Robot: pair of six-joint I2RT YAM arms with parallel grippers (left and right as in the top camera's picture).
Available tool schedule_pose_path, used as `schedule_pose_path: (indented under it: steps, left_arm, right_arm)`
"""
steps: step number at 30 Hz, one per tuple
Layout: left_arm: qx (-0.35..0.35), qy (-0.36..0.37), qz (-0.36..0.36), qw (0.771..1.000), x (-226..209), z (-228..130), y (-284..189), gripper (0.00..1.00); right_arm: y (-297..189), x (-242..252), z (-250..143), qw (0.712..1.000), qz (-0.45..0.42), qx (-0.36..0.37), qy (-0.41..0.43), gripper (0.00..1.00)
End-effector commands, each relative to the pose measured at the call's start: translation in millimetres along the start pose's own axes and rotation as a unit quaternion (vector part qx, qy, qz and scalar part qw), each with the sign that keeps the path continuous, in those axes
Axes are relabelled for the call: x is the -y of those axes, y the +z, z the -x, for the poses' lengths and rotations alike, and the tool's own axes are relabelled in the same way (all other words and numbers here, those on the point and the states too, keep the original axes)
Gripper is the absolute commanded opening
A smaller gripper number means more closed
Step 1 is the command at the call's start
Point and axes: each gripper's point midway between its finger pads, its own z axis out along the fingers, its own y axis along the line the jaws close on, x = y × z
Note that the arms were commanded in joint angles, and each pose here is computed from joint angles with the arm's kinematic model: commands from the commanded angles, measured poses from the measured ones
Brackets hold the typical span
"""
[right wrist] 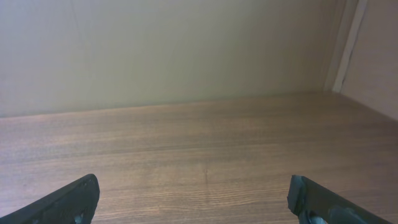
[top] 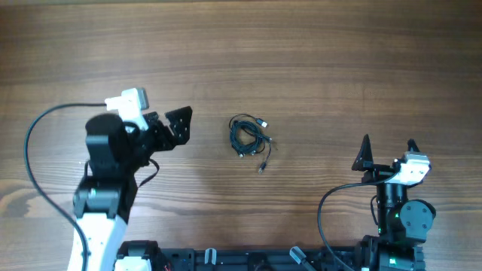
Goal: Untangle cables
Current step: 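Reach the left gripper forward and grasp the black cable coil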
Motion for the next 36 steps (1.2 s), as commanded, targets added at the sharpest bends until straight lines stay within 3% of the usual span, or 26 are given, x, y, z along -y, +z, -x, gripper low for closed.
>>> schedule_pose_path:
  steps: [1, 5, 16, 26, 33, 36]
  left_arm:
    - [-0.041, 0.001, -0.022, 0.999, 21, 5, 13, 1.00]
    - [-0.078, 0.014, -0.040, 0.996, 35, -13, 33, 1.00]
    - [-0.126, -0.003, -0.022, 0.992, 21, -35, 55, 1.00]
    - [-0.176, -0.061, 0.017, 0.982, -4, -61, 81, 1.00]
    - [-0.163, -0.048, 0.109, 0.979, -13, -85, 115, 0.91]
    - [-0.165, -0.032, 0.108, 0.980, -2, -100, 130, 0.84]
  right_arm:
    - [0, 1, 0, 1.000, -0.001, 0.001, -0.007, 1.00]
    - [0, 1, 0, 1.000, -0.001, 0.001, -0.007, 1.00]
    - [0, 1, 0, 1.000, -0.001, 0.001, -0.007, 1.00]
    - [0, 1, 0, 1.000, -0.001, 0.001, -0.007, 1.00]
    - [0, 1, 0, 1.000, -0.001, 0.001, -0.006, 1.00]
    - [0, 1, 0, 1.000, -0.001, 0.001, -0.007, 1.00]
